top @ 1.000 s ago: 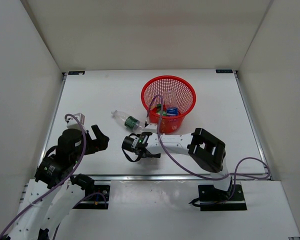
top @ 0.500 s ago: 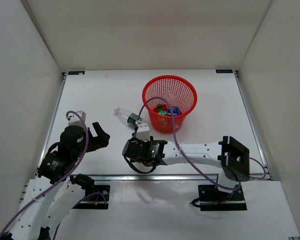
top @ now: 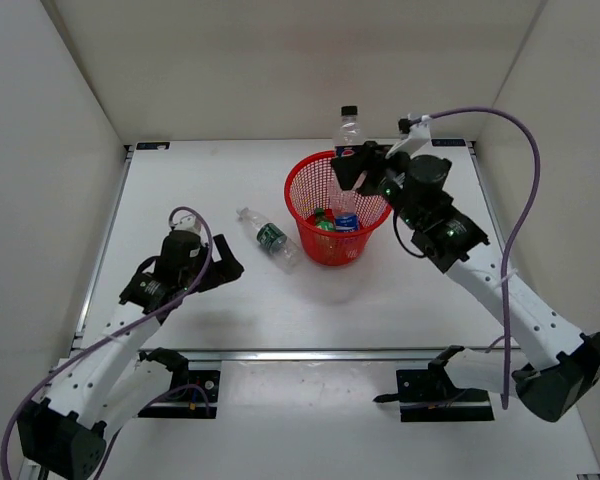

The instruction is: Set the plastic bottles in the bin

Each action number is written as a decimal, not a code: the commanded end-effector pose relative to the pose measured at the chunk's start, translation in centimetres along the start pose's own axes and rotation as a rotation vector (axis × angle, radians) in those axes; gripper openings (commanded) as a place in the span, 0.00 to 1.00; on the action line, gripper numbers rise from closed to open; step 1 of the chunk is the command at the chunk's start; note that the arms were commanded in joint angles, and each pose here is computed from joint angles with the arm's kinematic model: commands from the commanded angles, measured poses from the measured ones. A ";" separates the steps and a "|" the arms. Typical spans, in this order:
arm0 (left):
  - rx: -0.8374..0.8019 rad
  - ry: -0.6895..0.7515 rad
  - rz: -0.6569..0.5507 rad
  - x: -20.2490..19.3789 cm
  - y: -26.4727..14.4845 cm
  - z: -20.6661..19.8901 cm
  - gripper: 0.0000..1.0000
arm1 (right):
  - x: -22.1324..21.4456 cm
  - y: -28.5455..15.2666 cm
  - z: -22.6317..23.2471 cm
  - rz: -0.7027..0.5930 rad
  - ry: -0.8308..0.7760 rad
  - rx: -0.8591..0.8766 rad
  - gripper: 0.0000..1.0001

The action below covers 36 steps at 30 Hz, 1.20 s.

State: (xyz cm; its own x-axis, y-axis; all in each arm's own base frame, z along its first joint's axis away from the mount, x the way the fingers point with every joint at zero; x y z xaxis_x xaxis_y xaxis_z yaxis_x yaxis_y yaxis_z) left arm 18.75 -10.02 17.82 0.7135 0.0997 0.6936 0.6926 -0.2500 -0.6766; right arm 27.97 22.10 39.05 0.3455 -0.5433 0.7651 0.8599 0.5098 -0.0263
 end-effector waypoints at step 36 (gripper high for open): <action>0.193 0.058 0.165 8.6 21.0 -4.8 0.90 | 10.0 -11.3 -15.8 -0.308 -0.212 -0.539 0.99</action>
State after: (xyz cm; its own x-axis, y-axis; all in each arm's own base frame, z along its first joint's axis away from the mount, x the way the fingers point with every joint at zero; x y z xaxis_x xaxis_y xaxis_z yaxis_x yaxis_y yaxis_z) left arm 38.24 -19.29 9.07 0.8378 0.0382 0.5447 0.5458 -0.0905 -0.8330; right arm 27.65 2.32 39.02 -0.0060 -0.4354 0.9002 1.0000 0.0023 0.0078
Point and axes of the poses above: each gripper's point midway between its finger pads, its own y axis out along the fingers, its own z axis along the line the jaws close on, x = y × z, the point moved 5 cm from there along -y, back along the fingers, and after that the axes turned 15 degrees about y, right-handed, at the moved point
